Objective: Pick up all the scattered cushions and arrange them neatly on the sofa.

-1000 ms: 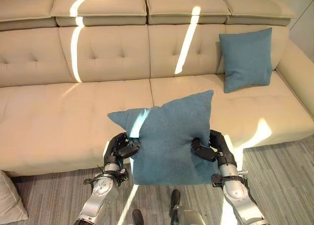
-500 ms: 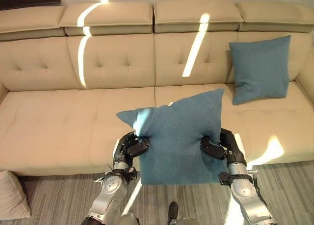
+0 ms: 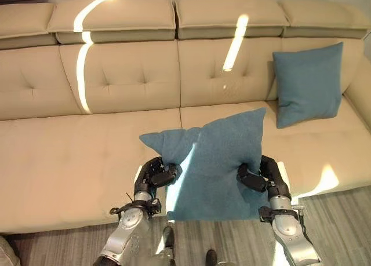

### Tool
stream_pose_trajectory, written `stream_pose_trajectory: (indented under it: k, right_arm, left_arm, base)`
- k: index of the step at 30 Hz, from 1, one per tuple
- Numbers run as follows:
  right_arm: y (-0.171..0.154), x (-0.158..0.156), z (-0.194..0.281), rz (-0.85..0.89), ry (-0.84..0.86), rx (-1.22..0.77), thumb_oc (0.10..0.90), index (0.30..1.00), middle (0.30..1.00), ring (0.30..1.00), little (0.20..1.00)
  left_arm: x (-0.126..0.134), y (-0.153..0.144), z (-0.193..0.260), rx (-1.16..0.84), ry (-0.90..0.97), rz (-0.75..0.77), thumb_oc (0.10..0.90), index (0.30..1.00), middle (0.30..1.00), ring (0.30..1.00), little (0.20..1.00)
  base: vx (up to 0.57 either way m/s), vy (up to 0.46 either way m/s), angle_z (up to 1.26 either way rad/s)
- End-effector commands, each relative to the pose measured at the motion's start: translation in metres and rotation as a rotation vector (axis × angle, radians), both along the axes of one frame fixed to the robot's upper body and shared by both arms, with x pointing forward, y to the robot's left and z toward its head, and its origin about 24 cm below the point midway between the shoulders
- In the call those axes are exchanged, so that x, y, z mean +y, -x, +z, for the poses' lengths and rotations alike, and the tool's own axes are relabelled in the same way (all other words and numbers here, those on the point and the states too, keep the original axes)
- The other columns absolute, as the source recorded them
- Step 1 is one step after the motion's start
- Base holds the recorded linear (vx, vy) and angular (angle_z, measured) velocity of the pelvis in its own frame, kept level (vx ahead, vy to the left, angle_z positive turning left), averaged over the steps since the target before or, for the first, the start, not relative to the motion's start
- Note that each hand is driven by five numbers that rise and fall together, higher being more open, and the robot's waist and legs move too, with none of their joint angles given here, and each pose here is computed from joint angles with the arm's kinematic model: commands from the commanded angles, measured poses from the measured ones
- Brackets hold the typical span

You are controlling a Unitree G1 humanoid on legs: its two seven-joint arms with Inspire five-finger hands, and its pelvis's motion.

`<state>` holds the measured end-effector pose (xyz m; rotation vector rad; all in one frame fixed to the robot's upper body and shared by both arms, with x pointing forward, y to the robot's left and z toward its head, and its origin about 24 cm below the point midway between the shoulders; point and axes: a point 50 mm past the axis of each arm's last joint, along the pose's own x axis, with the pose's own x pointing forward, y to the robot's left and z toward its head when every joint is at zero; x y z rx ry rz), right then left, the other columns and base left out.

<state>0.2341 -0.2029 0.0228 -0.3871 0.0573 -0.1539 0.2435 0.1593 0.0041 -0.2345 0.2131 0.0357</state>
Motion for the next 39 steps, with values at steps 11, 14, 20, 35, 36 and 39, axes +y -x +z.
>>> stream_pose_trajectory:
  k: [11,14,20,35,36,39]
  right_arm:
    - [-0.027,0.019,0.074,0.114,-0.019,-0.394,0.400,0.300,0.300,0.300,0.300]
    - [-0.025,0.010,0.076,0.091,-0.005,-0.400,0.400,0.300,0.300,0.300,0.300]
    - [-0.028,0.003,0.077,0.070,0.021,-0.395,0.400,0.300,0.300,0.300,0.300]
    - [-0.090,0.042,0.135,0.062,-0.014,-0.603,0.400,0.300,0.300,0.300,0.300]
    - [-0.091,0.042,0.136,0.062,-0.013,-0.607,0.400,0.300,0.300,0.300,0.300]
    - [-0.111,0.052,0.165,0.064,0.023,-0.668,0.400,0.300,0.300,0.300,0.300]
  left_arm:
    - [-0.041,-0.017,0.068,-0.386,0.117,-0.171,0.400,0.300,0.300,0.300,0.300]
    - [-0.047,-0.020,0.070,-0.389,0.139,-0.181,0.400,0.300,0.300,0.300,0.300]
    - [-0.053,-0.025,0.076,-0.409,0.128,-0.193,0.400,0.300,0.300,0.300,0.300]
    - [-0.061,-0.072,0.154,-0.708,-0.037,-0.096,0.400,0.300,0.300,0.300,0.300]
    - [-0.061,-0.073,0.155,-0.713,-0.037,-0.095,0.400,0.300,0.300,0.300,0.300]
    - [-0.069,-0.095,0.191,-0.806,-0.114,-0.067,0.400,0.300,0.300,0.300,0.300]
  base:
    - [0.19,-0.165,0.19]
    - [0.10,-0.251,0.68]
    - [0.13,-0.016,0.31]
    - [-0.06,0.053,-0.04]
    - [-0.08,0.000,0.17]
    - [-0.08,0.000,0.10]
